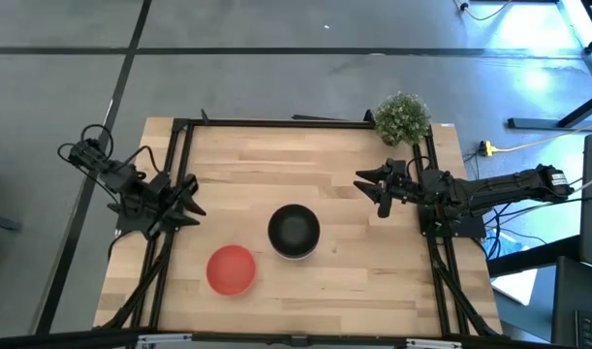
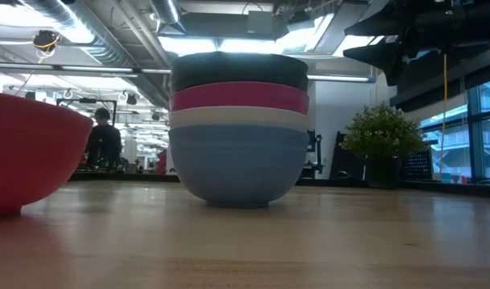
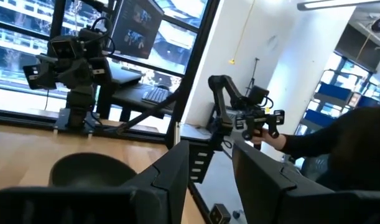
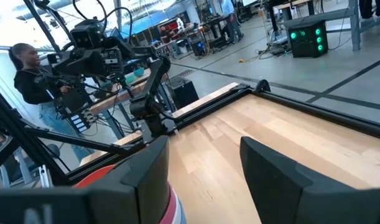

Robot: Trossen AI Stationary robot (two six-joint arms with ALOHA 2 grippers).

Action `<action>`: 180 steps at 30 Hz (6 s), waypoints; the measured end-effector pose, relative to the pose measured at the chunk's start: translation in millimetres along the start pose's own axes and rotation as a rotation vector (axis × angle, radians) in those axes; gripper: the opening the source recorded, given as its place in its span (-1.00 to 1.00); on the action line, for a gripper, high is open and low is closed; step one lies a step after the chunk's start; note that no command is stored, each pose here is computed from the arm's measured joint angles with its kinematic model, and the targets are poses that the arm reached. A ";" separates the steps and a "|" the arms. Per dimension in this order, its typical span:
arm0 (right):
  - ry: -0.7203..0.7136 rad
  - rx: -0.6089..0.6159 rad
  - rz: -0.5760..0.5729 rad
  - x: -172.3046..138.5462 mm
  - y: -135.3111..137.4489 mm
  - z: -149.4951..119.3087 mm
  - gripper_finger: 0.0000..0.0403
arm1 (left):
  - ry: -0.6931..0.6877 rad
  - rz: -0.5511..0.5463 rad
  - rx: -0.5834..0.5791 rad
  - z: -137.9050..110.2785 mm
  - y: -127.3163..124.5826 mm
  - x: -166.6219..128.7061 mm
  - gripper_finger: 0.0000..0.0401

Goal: Nest bowls inside each other
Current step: Stack the orange bowl on top of the black bowl

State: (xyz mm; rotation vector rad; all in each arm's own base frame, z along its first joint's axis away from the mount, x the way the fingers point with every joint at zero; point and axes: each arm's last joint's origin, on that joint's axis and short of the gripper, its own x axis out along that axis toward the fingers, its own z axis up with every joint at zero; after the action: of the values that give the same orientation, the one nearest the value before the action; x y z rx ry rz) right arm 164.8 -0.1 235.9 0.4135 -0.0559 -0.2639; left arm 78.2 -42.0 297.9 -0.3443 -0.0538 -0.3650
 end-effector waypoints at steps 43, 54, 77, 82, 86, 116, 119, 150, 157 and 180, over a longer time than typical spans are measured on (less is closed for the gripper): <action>0.003 0.119 0.000 -0.1 -0.1 -0.5 -0.01 | 0.190 0.160 -0.119 -21.1 9.5 -2.7 -0.43; 0.026 0.152 0.043 -2.3 6.8 -3.6 -0.01 | 0.418 0.320 -0.236 -45.0 18.2 -6.6 -0.43; 0.033 0.151 0.034 -3.5 8.7 -5.6 -0.01 | 0.747 0.344 -0.383 -82.3 12.9 40.1 -0.43; 0.036 0.149 0.032 -3.4 8.5 -5.9 -0.01 | 0.804 0.369 -0.392 -92.2 11.1 46.9 -0.43; 0.037 0.148 0.031 -3.4 8.4 -6.1 -0.01 | 0.849 0.406 -0.410 -101.3 10.2 52.3 -0.43; 0.043 0.120 0.028 -3.5 8.2 -6.6 -0.01 | 1.084 0.637 -0.357 -109.9 3.9 83.4 -0.43; 0.043 0.118 0.028 -3.5 8.2 -6.6 -0.01 | 1.103 0.638 -0.372 -113.1 4.3 85.1 -0.43; 0.044 0.112 0.028 -3.5 8.2 -6.7 -0.01 | 1.123 0.691 -0.364 -121.7 13.8 92.7 -0.98; 0.048 0.112 0.036 -3.5 8.4 -6.8 -0.01 | 0.972 0.631 -0.385 -96.1 19.8 90.3 -0.98; 0.089 0.087 0.095 -3.7 9.9 -8.4 -0.01 | 0.793 0.754 -0.192 62.0 34.8 116.6 -0.99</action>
State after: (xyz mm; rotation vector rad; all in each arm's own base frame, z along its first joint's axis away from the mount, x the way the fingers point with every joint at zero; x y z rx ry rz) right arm 164.6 13.0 232.3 0.5068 0.0008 -0.1493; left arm 200.1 -30.2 358.3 -0.3634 0.8735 0.2639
